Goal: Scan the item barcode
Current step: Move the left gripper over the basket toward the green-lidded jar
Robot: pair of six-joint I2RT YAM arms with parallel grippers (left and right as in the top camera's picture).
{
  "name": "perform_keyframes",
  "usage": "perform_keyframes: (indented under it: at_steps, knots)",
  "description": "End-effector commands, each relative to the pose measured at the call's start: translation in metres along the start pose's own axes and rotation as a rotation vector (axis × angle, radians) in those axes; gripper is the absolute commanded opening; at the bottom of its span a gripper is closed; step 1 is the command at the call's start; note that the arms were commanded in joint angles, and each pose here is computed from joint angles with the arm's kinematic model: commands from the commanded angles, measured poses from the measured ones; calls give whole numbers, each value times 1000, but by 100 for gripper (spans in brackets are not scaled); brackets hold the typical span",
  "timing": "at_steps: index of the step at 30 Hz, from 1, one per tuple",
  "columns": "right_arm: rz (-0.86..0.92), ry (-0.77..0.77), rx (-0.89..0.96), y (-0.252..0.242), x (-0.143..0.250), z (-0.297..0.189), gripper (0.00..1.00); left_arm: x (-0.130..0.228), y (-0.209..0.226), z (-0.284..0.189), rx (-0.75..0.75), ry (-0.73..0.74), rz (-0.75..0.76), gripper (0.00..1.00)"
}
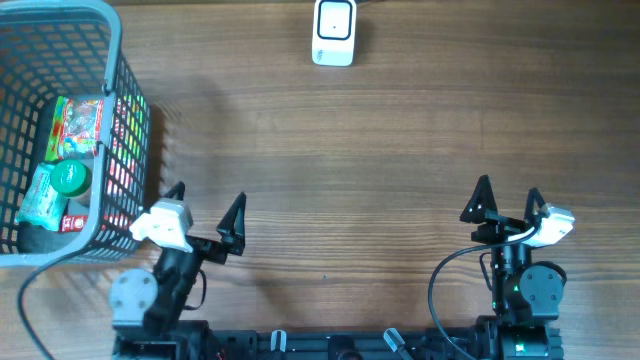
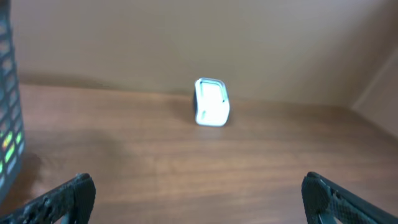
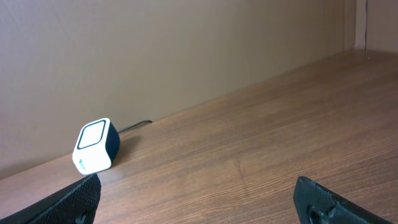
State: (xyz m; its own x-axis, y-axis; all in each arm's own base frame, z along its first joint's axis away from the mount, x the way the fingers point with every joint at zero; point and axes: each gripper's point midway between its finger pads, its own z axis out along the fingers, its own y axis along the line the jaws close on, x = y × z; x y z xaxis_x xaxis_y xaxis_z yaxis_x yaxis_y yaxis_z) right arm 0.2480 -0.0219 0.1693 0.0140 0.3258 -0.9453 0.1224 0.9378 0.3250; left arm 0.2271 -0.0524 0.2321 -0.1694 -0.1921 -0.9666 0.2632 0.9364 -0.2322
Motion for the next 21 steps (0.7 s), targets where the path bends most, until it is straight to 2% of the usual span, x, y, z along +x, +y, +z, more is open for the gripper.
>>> perform_keyframes:
  at_steps: [1, 3, 4, 5, 6, 9, 13, 21]
  knots:
    - [-19, 7, -16, 3, 2, 0, 100, -61, -44, -12, 170, 6, 2, 100]
    - [-19, 7, -16, 3, 2, 0, 100, -80, -78, -21, 335, 48, 1, 100]
    - [-19, 7, -16, 3, 2, 0, 100, -81, -98, -27, 462, 83, -1, 100]
    - [-19, 7, -16, 3, 2, 0, 100, -76, -105, -29, 510, 115, -13, 100]
    - [-19, 7, -16, 3, 2, 0, 100, -67, -104, -28, 511, 160, -40, 100]
    - [-19, 7, -16, 3, 2, 0, 100, -65, -105, -26, 526, 175, -47, 100]
    - [-19, 7, -16, 3, 2, 0, 100, -71, -106, -24, 531, 153, -35, 100]
    - [-19, 7, -16, 3, 2, 0, 100, -96, -99, -3, 477, 178, -112, 100]
